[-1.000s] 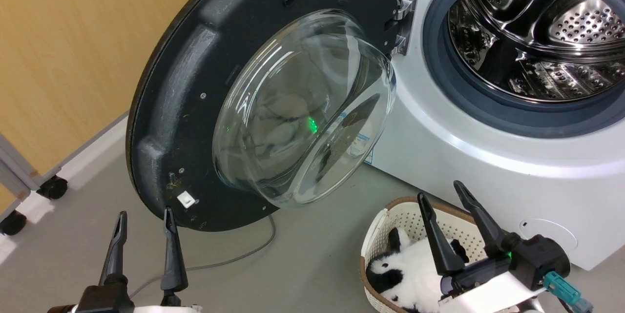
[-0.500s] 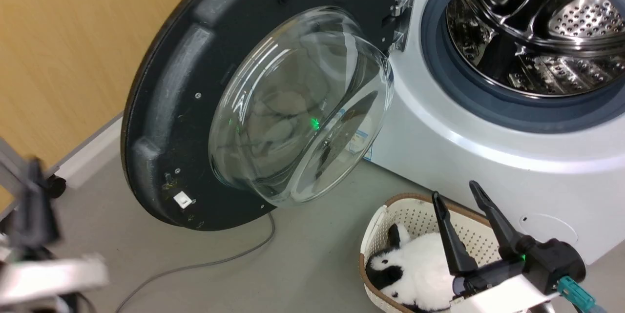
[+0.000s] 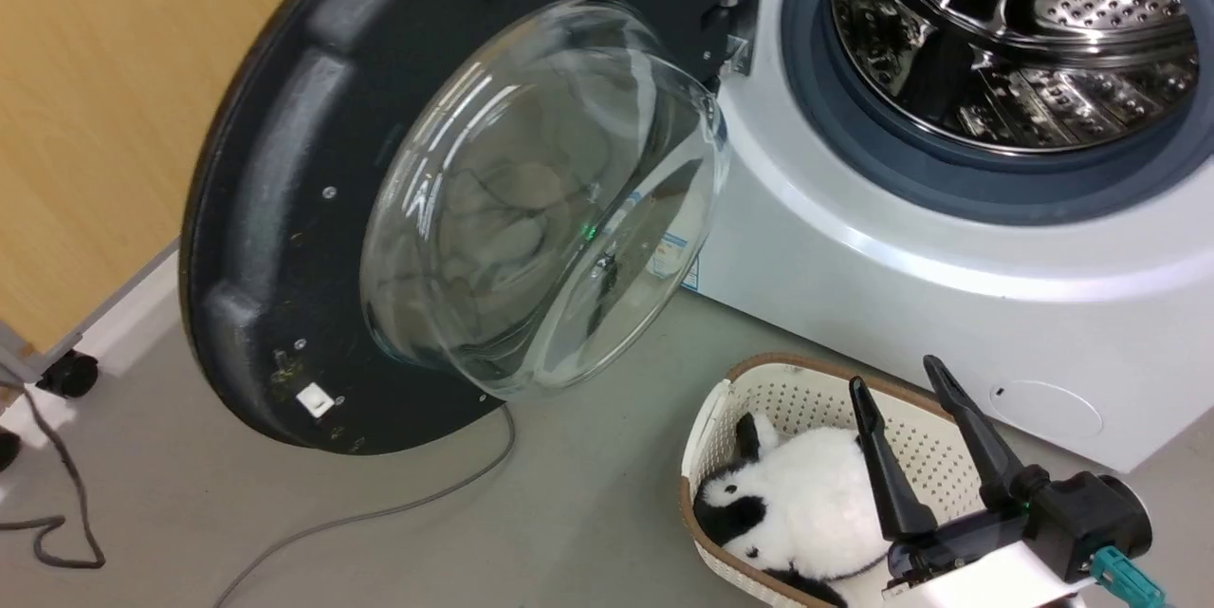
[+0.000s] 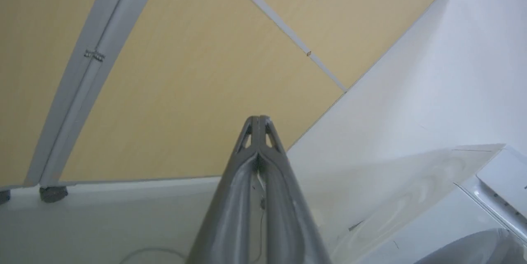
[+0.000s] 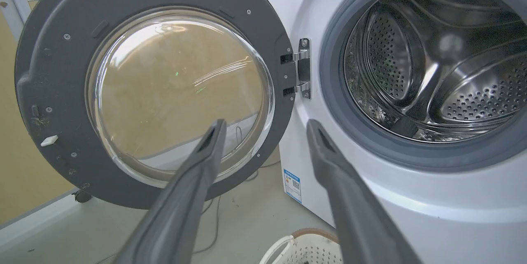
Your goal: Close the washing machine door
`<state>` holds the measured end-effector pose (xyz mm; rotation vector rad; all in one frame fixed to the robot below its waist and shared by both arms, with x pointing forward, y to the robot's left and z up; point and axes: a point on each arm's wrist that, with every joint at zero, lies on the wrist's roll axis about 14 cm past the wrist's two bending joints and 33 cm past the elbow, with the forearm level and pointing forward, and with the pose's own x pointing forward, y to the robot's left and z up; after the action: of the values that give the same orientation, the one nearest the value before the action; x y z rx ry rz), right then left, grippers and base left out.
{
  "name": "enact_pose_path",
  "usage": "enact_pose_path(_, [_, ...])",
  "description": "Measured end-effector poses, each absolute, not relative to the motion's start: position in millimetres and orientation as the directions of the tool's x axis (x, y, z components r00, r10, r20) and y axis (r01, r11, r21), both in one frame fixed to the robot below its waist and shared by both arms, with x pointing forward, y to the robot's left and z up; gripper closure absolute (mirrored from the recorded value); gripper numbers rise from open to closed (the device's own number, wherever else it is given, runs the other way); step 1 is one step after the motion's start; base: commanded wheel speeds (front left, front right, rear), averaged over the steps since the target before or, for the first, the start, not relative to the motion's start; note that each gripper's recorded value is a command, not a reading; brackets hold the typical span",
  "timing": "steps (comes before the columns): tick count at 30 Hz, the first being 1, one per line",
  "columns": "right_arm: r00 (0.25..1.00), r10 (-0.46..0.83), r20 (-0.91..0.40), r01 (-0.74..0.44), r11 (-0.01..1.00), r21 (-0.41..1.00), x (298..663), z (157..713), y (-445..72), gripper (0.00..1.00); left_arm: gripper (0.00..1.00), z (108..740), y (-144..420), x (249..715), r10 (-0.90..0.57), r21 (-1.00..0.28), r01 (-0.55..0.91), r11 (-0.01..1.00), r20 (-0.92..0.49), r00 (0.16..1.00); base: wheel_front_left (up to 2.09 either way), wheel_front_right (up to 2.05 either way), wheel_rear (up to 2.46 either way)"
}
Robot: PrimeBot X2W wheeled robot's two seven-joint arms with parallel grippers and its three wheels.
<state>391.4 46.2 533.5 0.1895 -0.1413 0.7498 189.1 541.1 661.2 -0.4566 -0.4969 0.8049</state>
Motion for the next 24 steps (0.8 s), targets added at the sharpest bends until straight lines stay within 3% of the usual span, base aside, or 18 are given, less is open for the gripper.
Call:
enact_pose_path(5, [0.729, 0.658, 0.188, -0.682, 0.721, 0.124, 391.7, 530.9, 43.3, 0.0, 1.0, 593.7, 542.0, 210.0, 0.732, -0.8, -0.466, 0.378, -0.05, 0.68, 0.0, 0.0, 0.0])
enact_pose_path(10, [0.734, 0.653, 0.187, -0.677, 0.726, 0.125, 393.2, 530.0, 41.0, 0.0, 1.0, 542.6, 507.3, 237.7, 0.56, -0.896, -0.396, 0.201, -0.227, 0.797, 0.0, 0.0, 0.0])
enact_pose_path(17, [0.737, 0.649, 0.19, -0.673, 0.729, 0.121, 393.6, 531.4, 39.5, 0.0, 1.0, 517.8, 449.2, 263.8, 0.276, -0.923, -0.342, 0.177, -0.287, 0.917, 0.0, 0.0, 0.0])
enact_pose_path(24, [0.738, 0.645, 0.199, -0.671, 0.731, 0.12, 392.1, 535.6, 39.6, 0.0, 1.0, 527.2, 404.4, 272.4, 0.064, -0.956, -0.229, 0.186, -0.221, 0.973, 0.0, 0.0, 0.0])
